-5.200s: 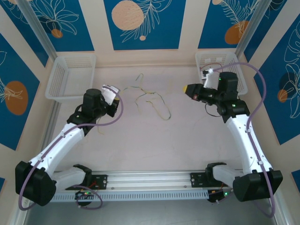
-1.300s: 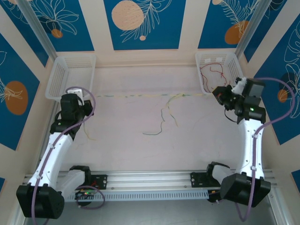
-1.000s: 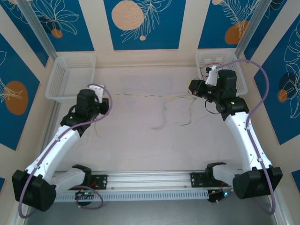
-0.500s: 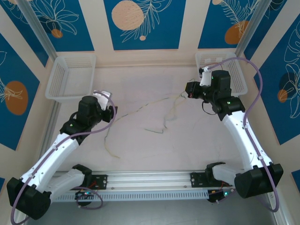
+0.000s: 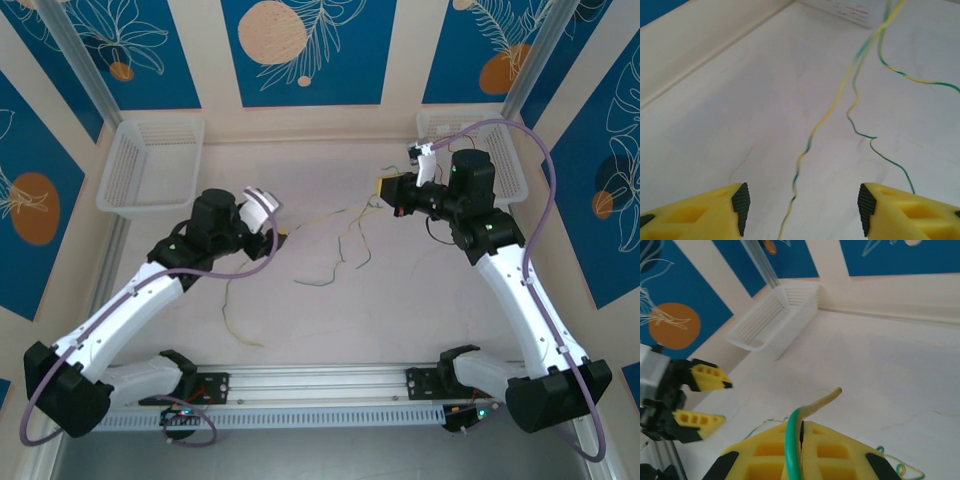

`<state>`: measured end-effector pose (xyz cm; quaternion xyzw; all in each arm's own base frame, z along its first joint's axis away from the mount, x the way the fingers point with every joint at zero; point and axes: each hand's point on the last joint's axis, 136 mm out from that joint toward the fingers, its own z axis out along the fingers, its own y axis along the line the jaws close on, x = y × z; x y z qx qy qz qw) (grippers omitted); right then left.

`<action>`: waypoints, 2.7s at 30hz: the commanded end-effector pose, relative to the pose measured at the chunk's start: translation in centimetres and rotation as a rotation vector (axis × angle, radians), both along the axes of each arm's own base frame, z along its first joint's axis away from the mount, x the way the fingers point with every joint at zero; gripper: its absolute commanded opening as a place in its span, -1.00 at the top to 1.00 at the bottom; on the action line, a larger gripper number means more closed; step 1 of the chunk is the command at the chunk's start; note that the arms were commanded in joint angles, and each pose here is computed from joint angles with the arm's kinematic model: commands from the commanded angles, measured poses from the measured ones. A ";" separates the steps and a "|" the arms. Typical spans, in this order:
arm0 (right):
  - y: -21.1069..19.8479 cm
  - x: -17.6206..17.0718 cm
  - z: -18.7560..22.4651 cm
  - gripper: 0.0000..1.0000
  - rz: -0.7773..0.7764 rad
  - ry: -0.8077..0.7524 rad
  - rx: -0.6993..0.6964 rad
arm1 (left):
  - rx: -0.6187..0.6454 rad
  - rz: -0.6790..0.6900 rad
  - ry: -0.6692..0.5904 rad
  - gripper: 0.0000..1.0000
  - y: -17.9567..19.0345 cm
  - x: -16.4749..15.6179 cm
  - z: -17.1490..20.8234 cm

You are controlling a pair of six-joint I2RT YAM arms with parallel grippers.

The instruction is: Untangle the cables

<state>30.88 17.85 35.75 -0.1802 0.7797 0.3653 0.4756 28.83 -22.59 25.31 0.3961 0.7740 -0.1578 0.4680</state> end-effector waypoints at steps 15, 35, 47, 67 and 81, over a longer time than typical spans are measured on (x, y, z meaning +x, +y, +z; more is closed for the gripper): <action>4.4 -7.4 6.1 1.00 0.335 -0.222 0.102 | 0.098 -0.277 -0.165 -0.42 -7.4 3.1 1.2; -9.2 1.6 1.8 1.00 -0.530 -0.009 0.061 | 0.132 -0.185 -0.132 1.00 -4.6 2.0 0.0; -18.3 1.2 -2.1 1.00 -0.838 0.132 0.257 | 0.167 -0.090 -0.088 1.00 -1.2 1.0 -2.9; -0.1 -3.7 3.7 1.00 0.064 -0.117 0.232 | 0.106 -0.070 -0.037 1.00 -3.1 3.7 -1.3; 9.2 -6.1 1.3 1.00 0.312 -0.124 0.075 | 0.080 -0.065 -0.047 1.00 -4.8 3.7 -0.4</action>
